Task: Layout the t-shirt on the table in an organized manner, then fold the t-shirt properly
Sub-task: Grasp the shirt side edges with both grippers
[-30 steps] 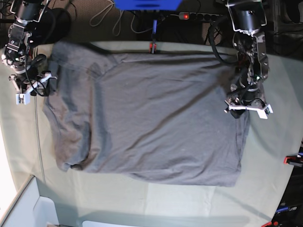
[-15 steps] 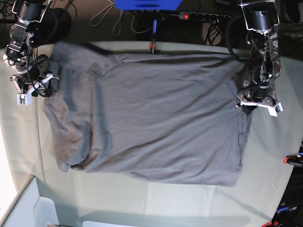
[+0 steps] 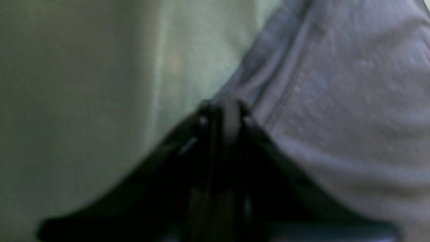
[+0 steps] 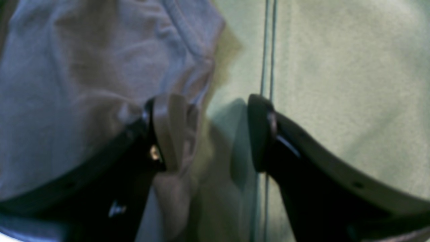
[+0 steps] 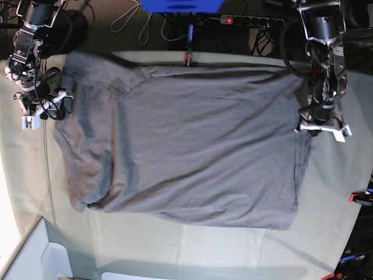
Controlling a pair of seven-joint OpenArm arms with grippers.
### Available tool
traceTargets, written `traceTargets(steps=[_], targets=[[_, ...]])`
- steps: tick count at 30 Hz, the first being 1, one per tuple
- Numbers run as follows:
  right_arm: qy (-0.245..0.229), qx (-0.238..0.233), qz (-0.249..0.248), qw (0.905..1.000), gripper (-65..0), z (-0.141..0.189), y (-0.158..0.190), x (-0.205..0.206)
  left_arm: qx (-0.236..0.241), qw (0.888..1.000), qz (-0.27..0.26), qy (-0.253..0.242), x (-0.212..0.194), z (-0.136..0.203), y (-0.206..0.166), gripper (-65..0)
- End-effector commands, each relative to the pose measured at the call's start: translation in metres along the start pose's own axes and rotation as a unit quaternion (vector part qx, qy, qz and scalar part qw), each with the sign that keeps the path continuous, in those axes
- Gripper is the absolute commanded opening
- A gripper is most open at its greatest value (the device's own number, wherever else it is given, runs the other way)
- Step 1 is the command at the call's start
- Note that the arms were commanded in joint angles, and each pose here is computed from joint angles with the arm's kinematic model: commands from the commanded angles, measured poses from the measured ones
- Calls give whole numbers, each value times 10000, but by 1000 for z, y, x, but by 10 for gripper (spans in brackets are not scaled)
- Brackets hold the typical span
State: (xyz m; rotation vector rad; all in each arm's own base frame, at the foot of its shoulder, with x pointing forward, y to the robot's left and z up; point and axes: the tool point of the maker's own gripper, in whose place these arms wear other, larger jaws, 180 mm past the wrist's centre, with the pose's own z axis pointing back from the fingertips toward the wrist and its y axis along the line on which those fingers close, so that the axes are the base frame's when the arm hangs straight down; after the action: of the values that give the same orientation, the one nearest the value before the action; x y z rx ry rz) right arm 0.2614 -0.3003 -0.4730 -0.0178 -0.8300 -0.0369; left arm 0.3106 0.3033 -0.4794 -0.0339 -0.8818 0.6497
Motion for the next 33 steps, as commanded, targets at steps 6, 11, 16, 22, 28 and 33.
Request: traceTargets(steps=[6,11,16,22,28,33], targets=[[-64,264,72,9996,-365,-4,14,12,50,9999,-43,100,2,5,-3,-650],[-156,764,179,9968,-511,-6,33,22,-275,9985,-103,-451,38,21,-29,-650],[-317,715,286,9965,-650,-1,30,33,-451,9957,-152,-792,63,30,-43,-650],[-827,388,401,9950,-650,15,12,70,-635,9910,-204,-1161,89,42,-59,-650],[-884,358,391,9947,-650,16,11,74,-547,9938,-211,-945,77,37,-52,-613],[-805,386,366,9953,-650,15,13,68,-370,9990,-249,10,36,28,-38,-356]])
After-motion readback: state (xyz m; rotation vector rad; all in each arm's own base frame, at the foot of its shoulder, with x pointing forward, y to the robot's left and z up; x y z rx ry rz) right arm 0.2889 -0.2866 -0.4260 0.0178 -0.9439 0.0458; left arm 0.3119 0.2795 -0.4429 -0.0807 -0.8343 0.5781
